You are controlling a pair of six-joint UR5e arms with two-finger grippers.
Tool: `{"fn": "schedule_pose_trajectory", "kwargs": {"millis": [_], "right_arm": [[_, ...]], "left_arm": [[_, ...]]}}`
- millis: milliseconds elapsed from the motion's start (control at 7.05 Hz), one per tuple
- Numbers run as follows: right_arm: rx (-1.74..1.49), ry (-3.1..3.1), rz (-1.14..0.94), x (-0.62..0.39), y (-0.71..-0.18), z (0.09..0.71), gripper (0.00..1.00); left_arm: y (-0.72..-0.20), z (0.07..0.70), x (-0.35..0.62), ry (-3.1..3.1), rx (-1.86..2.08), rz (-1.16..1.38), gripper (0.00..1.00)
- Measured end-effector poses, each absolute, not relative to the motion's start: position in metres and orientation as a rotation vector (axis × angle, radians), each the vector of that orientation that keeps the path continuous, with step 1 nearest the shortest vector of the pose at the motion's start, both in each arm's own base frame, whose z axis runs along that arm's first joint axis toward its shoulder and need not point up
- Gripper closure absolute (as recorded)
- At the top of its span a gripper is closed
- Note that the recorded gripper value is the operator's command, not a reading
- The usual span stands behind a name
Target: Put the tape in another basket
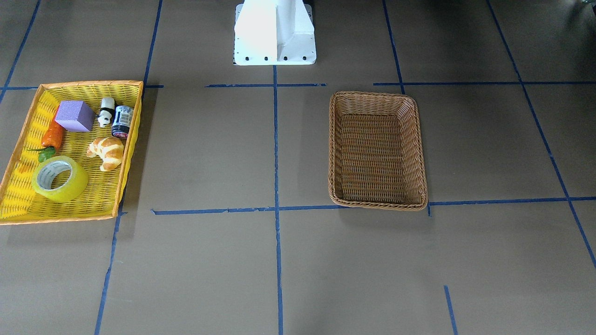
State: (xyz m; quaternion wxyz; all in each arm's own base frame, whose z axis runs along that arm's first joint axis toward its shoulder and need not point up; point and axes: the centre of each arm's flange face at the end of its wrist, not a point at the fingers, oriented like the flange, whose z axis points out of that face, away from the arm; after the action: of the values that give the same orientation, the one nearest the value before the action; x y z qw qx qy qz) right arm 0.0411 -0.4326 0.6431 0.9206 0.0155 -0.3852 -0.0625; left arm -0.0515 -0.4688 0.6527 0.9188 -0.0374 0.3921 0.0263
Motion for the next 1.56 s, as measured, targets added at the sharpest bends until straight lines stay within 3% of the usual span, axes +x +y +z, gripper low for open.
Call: {"fn": "schedule_pose_trajectory", "kwargs": {"millis": [426, 993, 1560], "right_arm": [[0.101, -0.817, -0.179, 0.025, -0.443, 0.628, 0.00], [0.078, -0.879, -0.164, -0.104, -0.532, 0.530, 0.01], [0.005, -0.814, -0.240, -0.193, -0.551, 0.540, 0.09]], "left_arm": [[-0.472, 0.645, -0.050, 0.828, -0.034, 0.072, 0.00], [-0.475, 0.642, -0.050, 0.832, 0.016, 0.092, 0.00], [-0.476, 0.646, -0.050, 0.834, 0.008, 0.088, 0.00]]}}
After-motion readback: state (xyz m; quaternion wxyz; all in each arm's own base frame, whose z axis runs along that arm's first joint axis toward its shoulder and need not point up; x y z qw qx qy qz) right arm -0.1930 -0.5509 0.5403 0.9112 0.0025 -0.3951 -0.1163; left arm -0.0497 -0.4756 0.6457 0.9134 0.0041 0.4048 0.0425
